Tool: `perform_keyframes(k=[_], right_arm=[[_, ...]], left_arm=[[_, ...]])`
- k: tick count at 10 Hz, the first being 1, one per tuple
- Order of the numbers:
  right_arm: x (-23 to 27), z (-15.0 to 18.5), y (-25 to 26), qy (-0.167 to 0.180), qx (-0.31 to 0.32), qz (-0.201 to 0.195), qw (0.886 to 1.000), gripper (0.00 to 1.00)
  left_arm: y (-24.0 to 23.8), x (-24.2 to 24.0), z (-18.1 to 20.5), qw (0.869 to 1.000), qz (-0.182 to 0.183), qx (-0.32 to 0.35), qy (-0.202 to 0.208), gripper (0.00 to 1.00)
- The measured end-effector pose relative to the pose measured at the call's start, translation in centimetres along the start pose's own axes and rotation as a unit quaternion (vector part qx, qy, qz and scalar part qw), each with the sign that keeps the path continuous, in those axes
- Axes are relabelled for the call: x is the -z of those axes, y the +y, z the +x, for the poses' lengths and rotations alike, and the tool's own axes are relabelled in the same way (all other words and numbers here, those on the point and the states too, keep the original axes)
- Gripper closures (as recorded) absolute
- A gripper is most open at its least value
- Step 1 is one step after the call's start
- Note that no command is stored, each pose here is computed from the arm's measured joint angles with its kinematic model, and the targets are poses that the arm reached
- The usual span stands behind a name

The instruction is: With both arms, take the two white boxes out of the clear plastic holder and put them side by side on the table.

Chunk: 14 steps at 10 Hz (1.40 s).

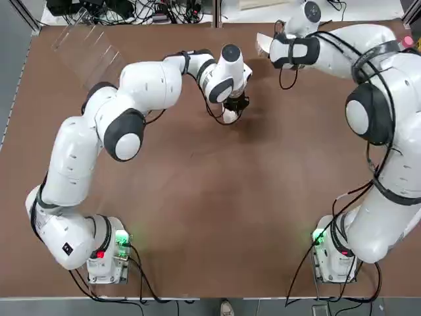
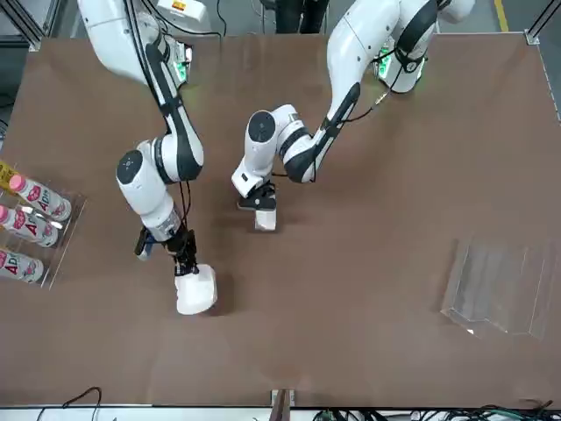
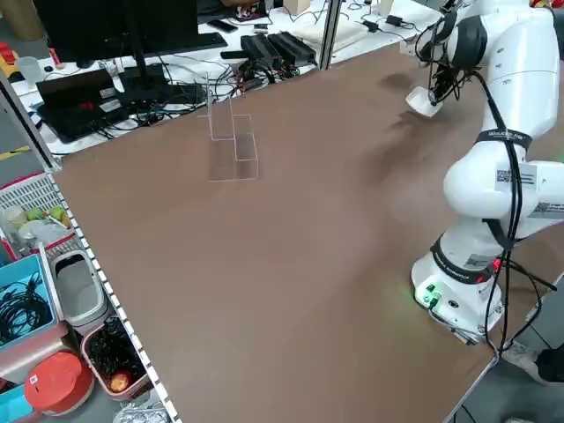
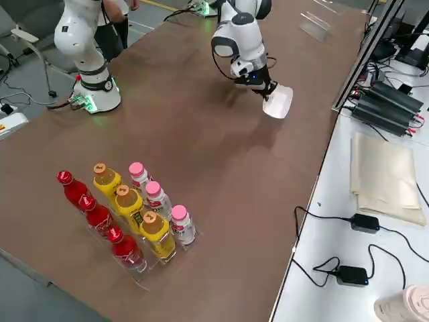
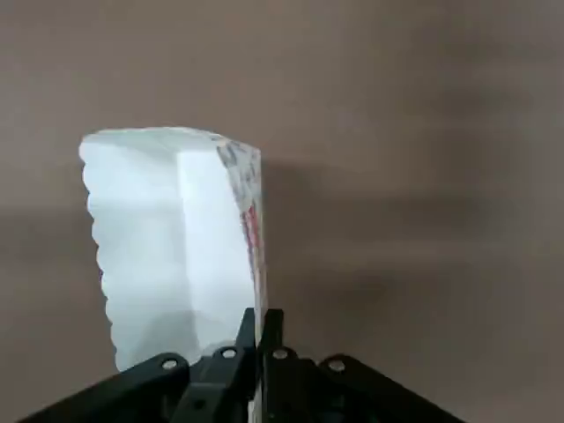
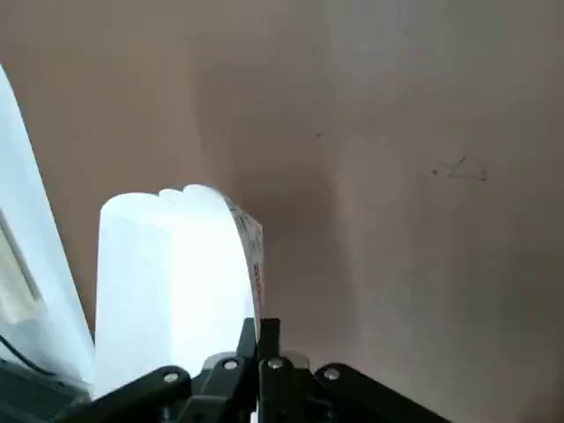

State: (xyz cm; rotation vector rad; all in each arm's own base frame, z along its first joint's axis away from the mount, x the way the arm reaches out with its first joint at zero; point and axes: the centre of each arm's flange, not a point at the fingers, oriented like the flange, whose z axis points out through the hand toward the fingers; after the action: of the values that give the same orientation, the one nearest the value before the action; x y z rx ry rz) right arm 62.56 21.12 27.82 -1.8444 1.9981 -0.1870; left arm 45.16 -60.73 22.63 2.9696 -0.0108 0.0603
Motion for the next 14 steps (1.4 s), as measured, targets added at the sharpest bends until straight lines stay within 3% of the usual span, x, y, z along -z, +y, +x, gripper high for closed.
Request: perform_keyframes(k=[1,4,7,9,10,12,14], right_arm=[[-1.3,0.0,0.5,0.008,-0.014,0.006,1.000,0.98],[-3.6,-0.5,-0.1,0.033,-0.022,0.024,0.999,0.98],[-4.7,-0.8,-0.6,0.037,-0.027,0.031,0.998,0.98],[-5.9,-0.7,-0.3,0.042,-0.024,0.036,0.998,0.98],[-6.6,-0.8,0.0,0.046,-0.020,0.037,0.998,0.98],[-7.5,-1.3,0.3,0.063,-0.005,0.044,0.997,0.98],[-7.8,-2.1,0.8,0.074,0.006,0.050,0.996,0.98]], left_arm=[[0.0,-0.3,0.0,1.000,-0.001,0.001,0.000,0.85],[-0.3,0.9,1.6,1.000,-0.011,0.017,0.010,0.42],[-3.3,8.2,8.0,0.995,-0.048,0.082,0.030,0.00],[-9.1,11.7,13.4,0.991,-0.031,0.128,0.038,0.00],[-12.0,13.2,15.1,0.990,-0.006,0.140,0.031,0.00],[-16.2,19.0,16.3,0.989,0.053,0.139,0.020,0.00],[-21.3,25.4,17.1,0.987,0.079,0.141,0.027,0.00]])
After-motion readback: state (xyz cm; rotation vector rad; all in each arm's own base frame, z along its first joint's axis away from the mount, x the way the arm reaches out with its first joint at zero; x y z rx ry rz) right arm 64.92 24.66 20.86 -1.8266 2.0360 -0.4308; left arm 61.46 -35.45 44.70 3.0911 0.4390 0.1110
